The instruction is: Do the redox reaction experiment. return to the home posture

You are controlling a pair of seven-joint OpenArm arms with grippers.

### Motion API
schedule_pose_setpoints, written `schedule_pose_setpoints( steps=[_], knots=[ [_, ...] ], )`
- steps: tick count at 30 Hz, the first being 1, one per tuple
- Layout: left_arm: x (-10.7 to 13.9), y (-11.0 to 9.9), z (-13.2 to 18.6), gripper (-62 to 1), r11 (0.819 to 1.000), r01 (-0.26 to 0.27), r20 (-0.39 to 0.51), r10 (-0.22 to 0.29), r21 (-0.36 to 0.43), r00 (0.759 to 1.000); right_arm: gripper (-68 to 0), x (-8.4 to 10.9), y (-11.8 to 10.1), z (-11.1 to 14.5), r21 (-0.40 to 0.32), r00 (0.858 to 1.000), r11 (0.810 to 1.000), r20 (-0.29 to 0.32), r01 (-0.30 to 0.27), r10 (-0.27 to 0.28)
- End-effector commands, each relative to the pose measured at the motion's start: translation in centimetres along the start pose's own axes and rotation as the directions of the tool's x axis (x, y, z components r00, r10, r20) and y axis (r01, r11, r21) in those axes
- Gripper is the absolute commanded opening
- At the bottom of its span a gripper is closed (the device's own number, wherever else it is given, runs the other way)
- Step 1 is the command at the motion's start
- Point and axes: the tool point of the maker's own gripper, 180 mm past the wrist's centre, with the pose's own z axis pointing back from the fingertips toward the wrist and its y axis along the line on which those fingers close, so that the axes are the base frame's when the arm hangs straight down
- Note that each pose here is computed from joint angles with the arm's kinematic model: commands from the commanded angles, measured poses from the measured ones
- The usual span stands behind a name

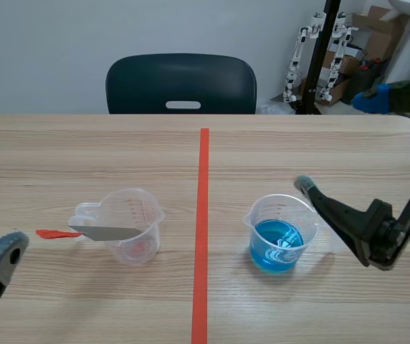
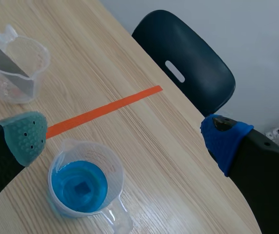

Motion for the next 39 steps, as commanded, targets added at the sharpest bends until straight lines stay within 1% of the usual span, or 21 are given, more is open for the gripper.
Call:
schedule_pose_setpoints(
  steps=[1,4,7,10,12,15,17,20,22,25,29,32,33,37,39],
  knots=[
    [0.7,0.2,-0.3,-4.3,1.0,0.023,0.029,-0.023,0.013,0.999,0.4,1.3,-1.0,-0.2,-0.024,0.999,0.999,0.028,-0.029,0.03],
    [0.6,0.1,-0.2,-4.3,0.997,0.078,0.022,-0.078,0.0,0.997,0.4,1.5,-1.0,-0.3,-0.023,0.999,0.999,0.01,-0.04,0.041],
    [0.6,0.6,-0.3,-4.3,0.992,0.128,0.021,-0.128,0.012,0.992,0.4,1.9,-0.7,-0.5,-0.016,0.999,0.999,-0.012,-0.047,0.047],
    [0.6,1.1,-0.4,-4.3,0.986,0.165,0.02,-0.165,0.022,0.986,0.4,2.5,-0.5,-0.6,-0.012,0.999,0.999,-0.003,-0.049,0.049],
    [0.5,1.4,-0.4,-4.3,0.984,0.176,0.017,-0.176,0.028,0.984,0.4,2.3,-0.4,-0.5,-0.007,0.999,0.999,-0.008,-0.048,0.048],
    [0.6,1.6,-0.4,-4.3,0.983,0.184,0.018,-0.184,0.03,0.983,0.4,1.4,0.7,0.0,0.047,0.997,0.997,-0.047,-0.057,0.059],
    [0.6,1.6,-0.4,-4.3,0.983,0.184,0.018,-0.184,0.03,0.983,0.4,0.8,0.9,0.4,0.059,0.994,0.996,-0.073,-0.072,0.076],
    [0.6,1.6,-0.4,-4.3,0.983,0.183,0.018,-0.184,0.029,0.983,0.4,0.2,0.8,0.7,0.05,0.991,0.995,-0.099,-0.087,0.092],
    [0.6,1.6,-0.4,-4.3,0.983,0.183,0.018,-0.184,0.029,0.983,0.4,-0.1,0.4,0.8,0.025,0.99,0.996,-0.111,-0.091,0.093],
    [0.5,1.6,-0.4,-4.3,0.983,0.183,0.016,-0.184,0.029,0.983,0.4,-0.7,0.2,0.9,0.017,0.988,0.996,-0.127,-0.09,0.091],
    [0.5,1.6,-0.4,-4.3,0.983,0.183,0.016,-0.184,0.029,0.983,0.4,-1.4,0.0,1.1,0.017,0.983,0.995,-0.151,-0.1,0.101],
    [0.5,1.6,-0.4,-4.3,0.983,0.183,0.016,-0.184,0.029,0.983,0.4,-2.2,-0.1,1.3,0.016,0.977,0.995,-0.189,-0.101,0.102],
    [0.5,1.6,-0.4,-4.3,0.983,0.183,0.016,-0.184,0.029,0.983,0.4,-2.4,-0.3,1.3,0.011,0.974,0.994,-0.2,-0.108,0.109],
    [0.5,1.6,-0.4,-4.3,0.983,0.183,0.016,-0.184,0.029,0.983,0.4,-2.8,-0.1,1.5,0.035,0.968,0.992,-0.217,-0.125,0.13],
    [0.5,1.6,-0.4,-4.3,0.983,0.183,0.016,-0.184,0.029,0.983,0.4,-3.0,0.2,1.7,0.04,0.966,0.992,-0.223,-0.122,0.128]
  ],
)
